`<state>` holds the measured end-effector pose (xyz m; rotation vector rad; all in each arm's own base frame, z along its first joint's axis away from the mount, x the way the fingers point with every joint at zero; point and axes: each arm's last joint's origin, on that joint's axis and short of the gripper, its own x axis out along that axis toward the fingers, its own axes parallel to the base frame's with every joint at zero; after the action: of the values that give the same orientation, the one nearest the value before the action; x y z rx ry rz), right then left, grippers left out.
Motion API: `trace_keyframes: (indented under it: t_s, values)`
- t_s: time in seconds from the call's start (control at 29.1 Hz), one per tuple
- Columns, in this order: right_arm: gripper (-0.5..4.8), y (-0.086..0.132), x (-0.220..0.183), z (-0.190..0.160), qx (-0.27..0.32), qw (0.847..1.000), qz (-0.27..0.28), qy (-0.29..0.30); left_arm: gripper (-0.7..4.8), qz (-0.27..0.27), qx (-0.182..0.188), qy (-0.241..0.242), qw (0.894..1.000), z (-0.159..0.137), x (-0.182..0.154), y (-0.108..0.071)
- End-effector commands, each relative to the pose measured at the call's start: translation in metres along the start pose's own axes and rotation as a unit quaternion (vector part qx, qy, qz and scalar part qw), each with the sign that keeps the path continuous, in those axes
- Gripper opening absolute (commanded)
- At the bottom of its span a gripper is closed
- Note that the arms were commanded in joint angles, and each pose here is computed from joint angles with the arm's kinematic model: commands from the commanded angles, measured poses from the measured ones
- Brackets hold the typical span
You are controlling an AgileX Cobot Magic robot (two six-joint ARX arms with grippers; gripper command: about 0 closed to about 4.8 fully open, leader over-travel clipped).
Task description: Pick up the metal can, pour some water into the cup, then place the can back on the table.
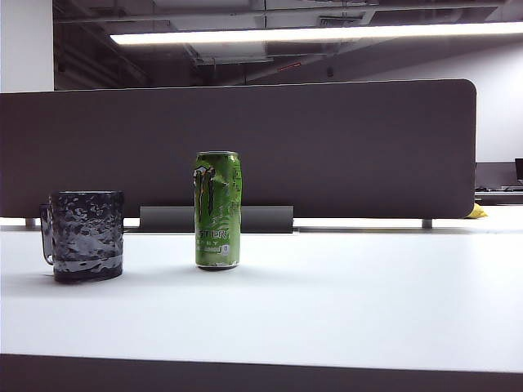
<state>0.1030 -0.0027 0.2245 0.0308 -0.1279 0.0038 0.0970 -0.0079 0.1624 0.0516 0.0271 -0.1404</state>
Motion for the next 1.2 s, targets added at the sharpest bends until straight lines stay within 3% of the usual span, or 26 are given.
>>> trace_keyframes:
  t_s: [0.03,0.21,0.55,1.2]
  values:
    - [-0.01,0.001,-0.006,-0.023,0.038,0.999,0.019,0.0,-0.05,0.001,0.001,-0.007,1.0,0.002,0.0,0.0]
    - [0.0,0.0,-0.01,-0.05,0.079,0.996,0.01,0.029,-0.05,0.001,0.001,-0.007,1.0,0.002,0.0,0.0]
    - [-0.01,0.001,-0.013,-0.052,0.026,0.999,0.014,0.035,-0.05,0.001,0.001,-0.007,1.0,0.002,0.0,0.0]
    - [0.0,0.001,-0.012,-0.049,0.01,1.0,0.016,0.019,-0.05,0.001,0.001,-0.007,1.0,0.002,0.0,0.0]
